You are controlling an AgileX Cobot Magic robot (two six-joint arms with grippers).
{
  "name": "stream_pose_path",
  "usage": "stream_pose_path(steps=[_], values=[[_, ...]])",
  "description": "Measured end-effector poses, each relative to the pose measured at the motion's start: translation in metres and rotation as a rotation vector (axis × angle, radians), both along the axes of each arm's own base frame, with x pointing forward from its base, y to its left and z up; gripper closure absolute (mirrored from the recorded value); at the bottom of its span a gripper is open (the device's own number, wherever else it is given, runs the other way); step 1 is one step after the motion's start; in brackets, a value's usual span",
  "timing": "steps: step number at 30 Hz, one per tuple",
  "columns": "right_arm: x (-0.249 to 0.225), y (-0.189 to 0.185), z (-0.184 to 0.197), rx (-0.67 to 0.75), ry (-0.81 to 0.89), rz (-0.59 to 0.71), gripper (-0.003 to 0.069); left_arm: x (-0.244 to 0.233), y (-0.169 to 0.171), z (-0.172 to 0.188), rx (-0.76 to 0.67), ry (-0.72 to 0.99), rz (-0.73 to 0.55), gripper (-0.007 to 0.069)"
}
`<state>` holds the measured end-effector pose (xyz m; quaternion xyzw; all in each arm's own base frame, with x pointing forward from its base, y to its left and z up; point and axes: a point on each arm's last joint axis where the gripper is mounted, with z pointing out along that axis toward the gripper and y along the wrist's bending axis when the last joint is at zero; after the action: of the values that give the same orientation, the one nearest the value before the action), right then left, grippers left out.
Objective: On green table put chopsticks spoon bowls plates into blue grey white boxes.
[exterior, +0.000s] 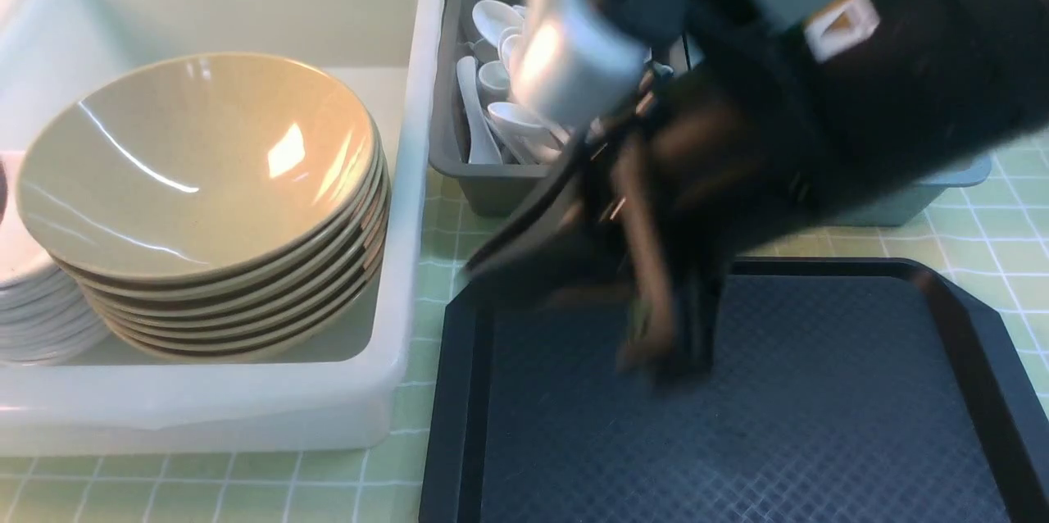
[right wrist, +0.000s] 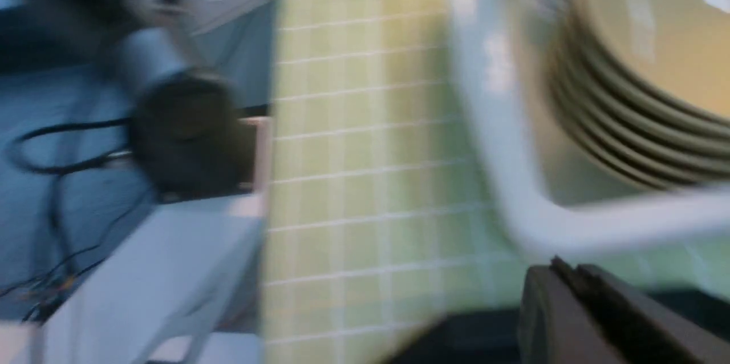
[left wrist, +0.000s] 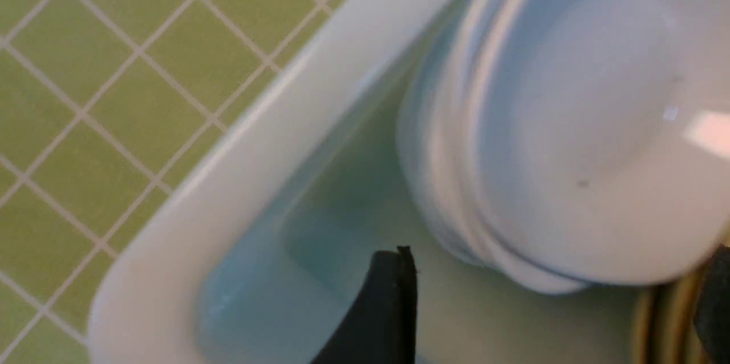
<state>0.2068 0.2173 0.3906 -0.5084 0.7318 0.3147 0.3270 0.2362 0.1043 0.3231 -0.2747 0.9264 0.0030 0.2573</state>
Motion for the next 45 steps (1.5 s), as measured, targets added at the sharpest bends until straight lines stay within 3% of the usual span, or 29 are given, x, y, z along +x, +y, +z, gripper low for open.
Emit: stream_pose_path(steps=[2,4,7,10,11,12,14,16,17,19,22,34,45], values=[[0.014,-0.014,-0.001,-0.003,0.033,-0.095,0.0612,-0.002,-0.02,0.015,0.021,-0.055,-0.095,-0.0037],[0.033,-0.041,-0.001,0.001,0.086,-0.243,0.0612,-0.008,-0.063,0.034,0.035,-0.137,-0.294,-0.0021],[0.038,-0.067,-0.001,0.012,0.1,-0.355,0.0612,-0.019,-0.104,0.046,0.043,-0.19,-0.509,0.0022],[0.027,-0.093,-0.004,0.008,0.098,-0.47,0.0612,-0.037,-0.135,0.046,0.042,-0.21,-0.674,0.0111],[0.013,-0.105,-0.009,0.001,0.078,-0.533,0.0612,-0.05,-0.146,0.043,0.038,-0.211,-0.741,0.0188],[0.014,-0.106,-0.009,-0.001,0.077,-0.537,0.0612,-0.051,-0.147,0.042,0.037,-0.212,-0.748,0.0188],[-0.011,-0.121,-0.021,-0.002,0.019,-0.611,0.0612,-0.074,-0.156,0.036,0.031,-0.231,-0.815,0.0328],[-0.032,-0.131,-0.03,0.025,-0.041,-0.65,0.0612,-0.093,-0.157,0.034,0.02,-0.272,-0.83,0.0423],[-0.035,-0.132,-0.031,0.028,-0.048,-0.655,0.0612,-0.093,-0.157,0.033,0.019,-0.269,-0.832,0.0433],[-0.062,-0.145,-0.044,0.088,-0.129,-0.704,0.0612,-0.117,-0.153,0.032,-0.004,-0.329,-0.81,0.055],[-0.095,-0.161,-0.063,0.184,-0.251,-0.772,0.0612,-0.151,-0.144,0.026,-0.029,-0.415,-0.773,0.0616],[-0.146,-0.183,-0.121,0.374,-0.338,-0.876,0.0608,-0.202,-0.139,-0.048,-0.258,-0.592,-0.694,0.0627],[-0.148,-0.184,-0.125,0.38,-0.341,-0.878,0.0601,-0.2,-0.141,-0.083,-0.292,-0.515,-0.676,0.0627]])
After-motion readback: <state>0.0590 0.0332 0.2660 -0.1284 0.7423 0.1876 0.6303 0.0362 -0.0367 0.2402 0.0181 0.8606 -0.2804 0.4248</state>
